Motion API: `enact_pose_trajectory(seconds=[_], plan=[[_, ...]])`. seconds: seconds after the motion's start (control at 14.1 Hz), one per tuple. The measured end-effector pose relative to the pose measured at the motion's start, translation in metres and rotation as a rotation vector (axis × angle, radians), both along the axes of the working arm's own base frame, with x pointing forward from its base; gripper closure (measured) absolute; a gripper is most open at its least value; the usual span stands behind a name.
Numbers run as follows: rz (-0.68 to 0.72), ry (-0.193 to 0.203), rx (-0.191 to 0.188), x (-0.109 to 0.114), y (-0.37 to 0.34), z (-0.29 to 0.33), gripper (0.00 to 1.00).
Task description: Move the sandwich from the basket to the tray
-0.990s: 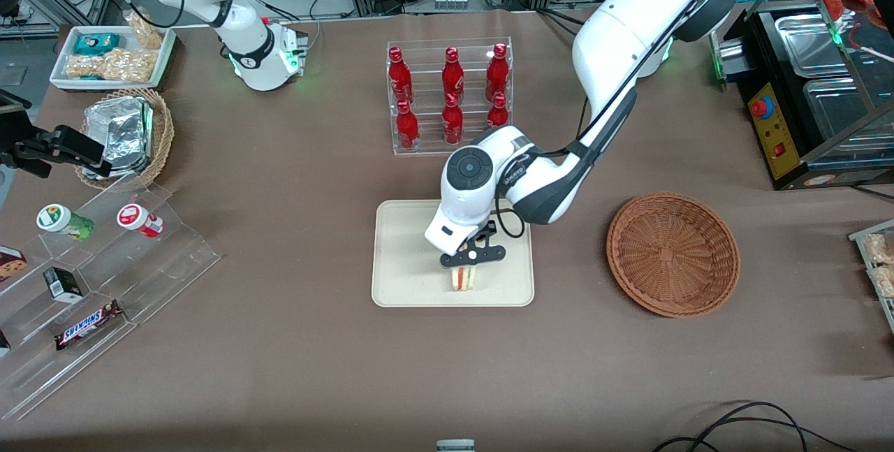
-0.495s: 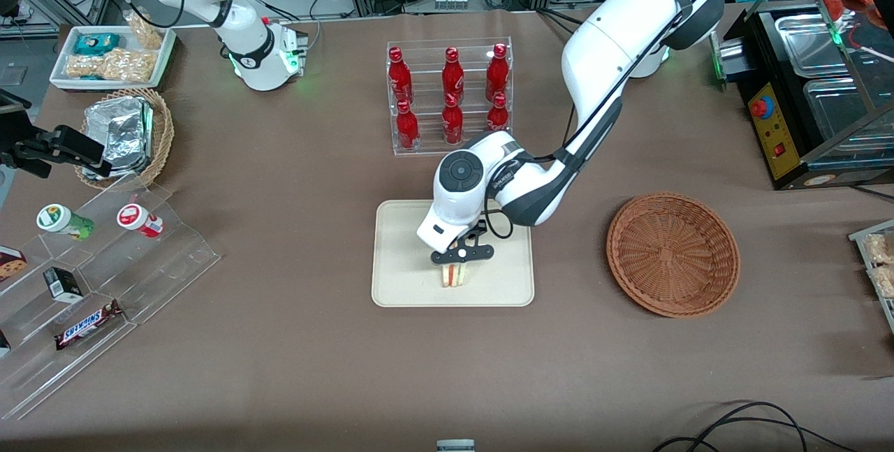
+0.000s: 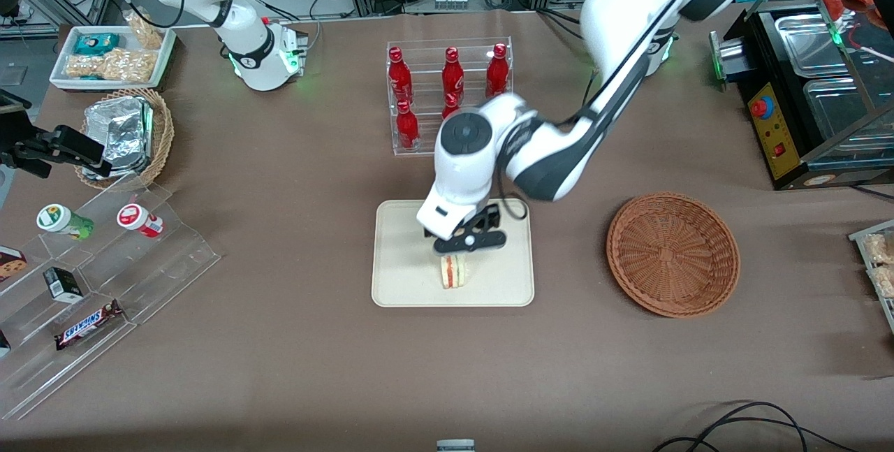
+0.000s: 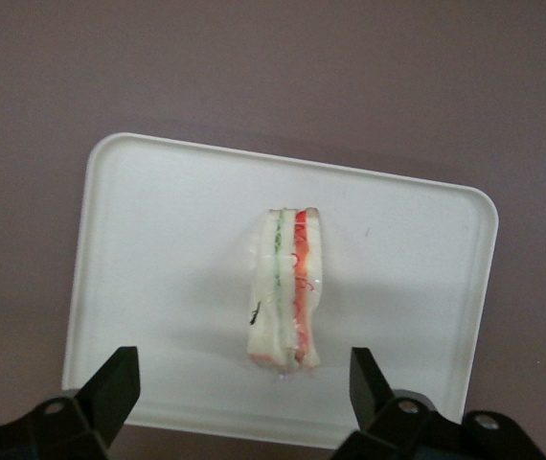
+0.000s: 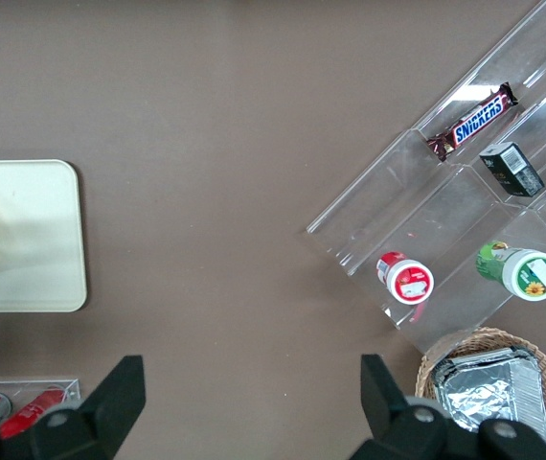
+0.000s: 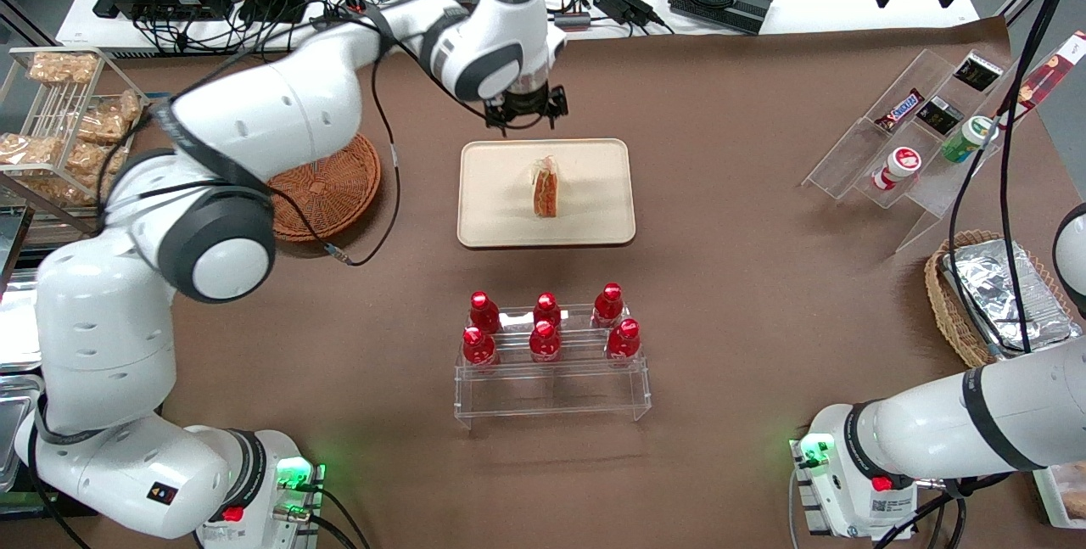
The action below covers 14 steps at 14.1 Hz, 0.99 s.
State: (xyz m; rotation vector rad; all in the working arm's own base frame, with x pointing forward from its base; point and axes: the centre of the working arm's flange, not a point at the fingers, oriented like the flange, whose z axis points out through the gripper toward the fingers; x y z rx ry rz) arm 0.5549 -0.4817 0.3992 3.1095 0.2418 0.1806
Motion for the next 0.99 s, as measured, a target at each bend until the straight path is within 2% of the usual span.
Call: enact_pose_trajectory(seconds=[0.14,0.35,0.49,0.64,0.99], plan=[[0.056,-0.01,0.04,-0.003,0.032,0.043,0.0],[0.145,0.02,0.082,0.012,0.089,0.054,0.0],[0.207,0.04,0.099,0.032,0.129,0.043,0.0],[0.246,0.054,0.116,0.042,0.163,0.038,0.0],[0.22,0.084,0.136,0.042,0.227,0.048,0.0]])
